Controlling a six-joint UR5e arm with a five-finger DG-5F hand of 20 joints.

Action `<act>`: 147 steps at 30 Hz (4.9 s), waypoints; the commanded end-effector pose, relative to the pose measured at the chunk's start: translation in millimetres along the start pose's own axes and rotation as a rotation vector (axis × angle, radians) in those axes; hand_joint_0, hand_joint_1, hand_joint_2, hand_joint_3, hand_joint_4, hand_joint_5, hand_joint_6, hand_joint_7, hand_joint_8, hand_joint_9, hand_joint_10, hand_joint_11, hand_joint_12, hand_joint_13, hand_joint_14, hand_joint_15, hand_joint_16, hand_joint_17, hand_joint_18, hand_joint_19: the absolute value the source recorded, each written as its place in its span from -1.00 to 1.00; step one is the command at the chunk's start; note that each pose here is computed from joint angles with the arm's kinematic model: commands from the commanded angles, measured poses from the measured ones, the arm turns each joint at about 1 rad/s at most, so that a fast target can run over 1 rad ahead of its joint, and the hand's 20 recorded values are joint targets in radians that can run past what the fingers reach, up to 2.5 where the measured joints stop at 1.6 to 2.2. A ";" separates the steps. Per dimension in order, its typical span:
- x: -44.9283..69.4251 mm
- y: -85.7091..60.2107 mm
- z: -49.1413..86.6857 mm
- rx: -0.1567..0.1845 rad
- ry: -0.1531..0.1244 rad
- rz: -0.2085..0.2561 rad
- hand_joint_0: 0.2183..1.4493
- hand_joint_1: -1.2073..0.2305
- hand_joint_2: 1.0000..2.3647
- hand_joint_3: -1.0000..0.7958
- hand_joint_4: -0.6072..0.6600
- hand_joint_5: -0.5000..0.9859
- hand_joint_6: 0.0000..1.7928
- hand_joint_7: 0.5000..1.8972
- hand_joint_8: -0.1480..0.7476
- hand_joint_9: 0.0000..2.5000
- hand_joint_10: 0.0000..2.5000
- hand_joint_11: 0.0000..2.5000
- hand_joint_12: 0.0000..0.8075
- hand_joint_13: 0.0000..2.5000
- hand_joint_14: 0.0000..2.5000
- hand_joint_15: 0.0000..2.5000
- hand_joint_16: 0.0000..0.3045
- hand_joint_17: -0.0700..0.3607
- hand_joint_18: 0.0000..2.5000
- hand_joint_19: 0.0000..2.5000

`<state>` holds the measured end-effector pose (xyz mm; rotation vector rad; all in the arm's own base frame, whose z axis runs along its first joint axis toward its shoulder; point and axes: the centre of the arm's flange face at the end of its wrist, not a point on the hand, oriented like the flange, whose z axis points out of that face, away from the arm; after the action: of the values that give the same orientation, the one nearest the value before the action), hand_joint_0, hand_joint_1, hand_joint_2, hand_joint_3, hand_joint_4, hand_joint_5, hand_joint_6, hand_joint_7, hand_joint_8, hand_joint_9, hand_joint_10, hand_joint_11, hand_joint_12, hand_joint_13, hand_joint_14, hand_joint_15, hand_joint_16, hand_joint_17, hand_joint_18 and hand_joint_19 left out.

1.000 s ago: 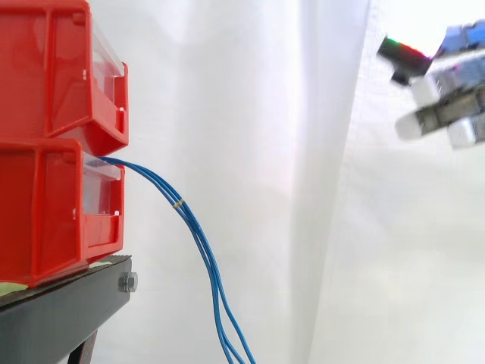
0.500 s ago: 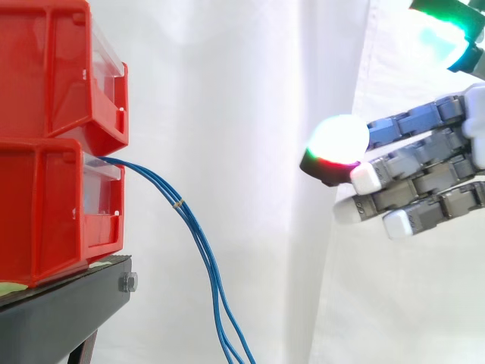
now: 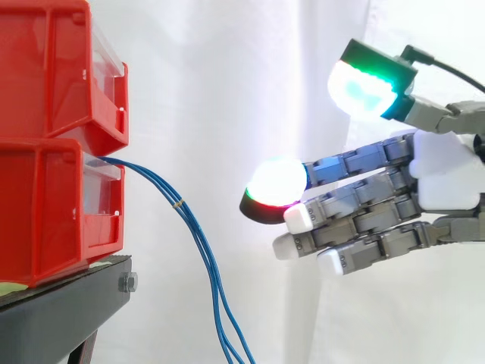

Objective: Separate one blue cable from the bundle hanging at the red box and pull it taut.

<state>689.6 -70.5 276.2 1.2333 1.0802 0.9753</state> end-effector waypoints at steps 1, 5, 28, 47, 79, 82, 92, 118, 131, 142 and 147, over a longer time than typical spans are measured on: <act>4.0 0.7 6.1 -0.031 -0.019 -0.008 -0.52 -0.12 -1.00 -0.44 0.37 -0.63 -0.44 -0.57 0.10 -0.50 -0.99 -0.80 -0.16 -0.48 -1.00 -0.85 -0.72 -0.24 -0.53 -0.81; 7.1 -6.1 7.2 -0.023 -0.080 -0.091 -0.51 -0.14 -1.00 -0.44 0.37 -0.63 -0.44 -0.56 0.10 -0.49 -0.99 -0.80 -0.16 -0.48 -0.99 -0.85 -0.73 -0.25 -0.53 -0.81; 48.0 -68.6 44.1 0.027 0.006 -0.074 -0.50 -0.16 -1.00 -0.44 0.39 -0.61 -0.44 -0.55 0.09 -0.45 -0.99 -0.78 -0.20 -0.45 -0.99 -0.83 -0.76 -0.29 -0.54 -0.82; 60.9 -91.0 61.5 -0.010 0.096 0.090 -0.48 -0.19 -1.00 -0.44 0.39 -0.58 -0.44 -0.53 0.07 -0.39 -0.99 -0.73 -0.22 -0.42 -0.99 -0.80 -0.77 -0.31 -0.53 -0.79; 49.4 -62.0 81.0 -0.074 0.127 0.168 -0.37 -0.07 -0.99 -0.34 0.28 -0.49 -0.44 0.25 0.09 -0.26 -0.99 -0.64 -0.21 -0.29 -0.99 -0.69 -0.78 -0.33 -0.49 -0.71; 45.6 -62.6 80.5 -0.052 0.124 0.161 -0.37 -0.07 -0.99 -0.34 0.28 -0.49 -0.44 0.27 0.09 -0.26 -0.99 -0.63 -0.20 -0.28 -0.99 -0.68 -0.78 -0.33 -0.47 -0.70; 28.9 -65.5 81.9 -0.040 0.103 0.158 -0.38 -0.05 -0.99 -0.36 0.28 -0.49 -0.39 0.27 0.10 -0.23 -0.99 -0.61 -0.19 -0.26 -0.99 -0.68 -0.78 -0.33 -0.47 -0.71; -9.1 8.0 69.9 -0.068 0.046 -0.058 -0.42 -0.22 -1.00 -0.44 0.29 -0.56 -0.10 -0.09 0.06 -0.21 -0.99 -0.51 -0.18 -0.23 -0.99 -0.65 -0.79 -0.35 -0.46 -0.70; -8.2 10.6 71.0 -0.062 0.002 -0.068 -0.35 -0.28 -0.97 -0.03 0.22 -0.57 -0.06 -0.05 0.10 -0.18 -0.99 -0.47 -0.14 -0.20 -0.99 -0.64 -0.79 -0.33 -0.45 -0.66; -5.9 11.6 71.0 -0.064 0.005 -0.061 -0.09 -0.55 -0.99 -0.40 0.26 -0.60 -0.07 -0.11 0.05 -0.24 -0.98 -0.44 -0.16 -0.24 -0.99 -0.64 -0.79 -0.34 -0.45 -0.70; -3.5 12.1 71.0 -0.067 0.008 -0.033 -0.15 -0.55 -1.00 -0.44 0.26 -0.59 -0.04 -0.03 0.04 -0.21 -0.98 -0.43 -0.18 -0.22 -0.99 -0.65 -0.80 -0.35 -0.43 -0.71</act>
<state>757.6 -90.2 289.7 1.1456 1.0710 0.9687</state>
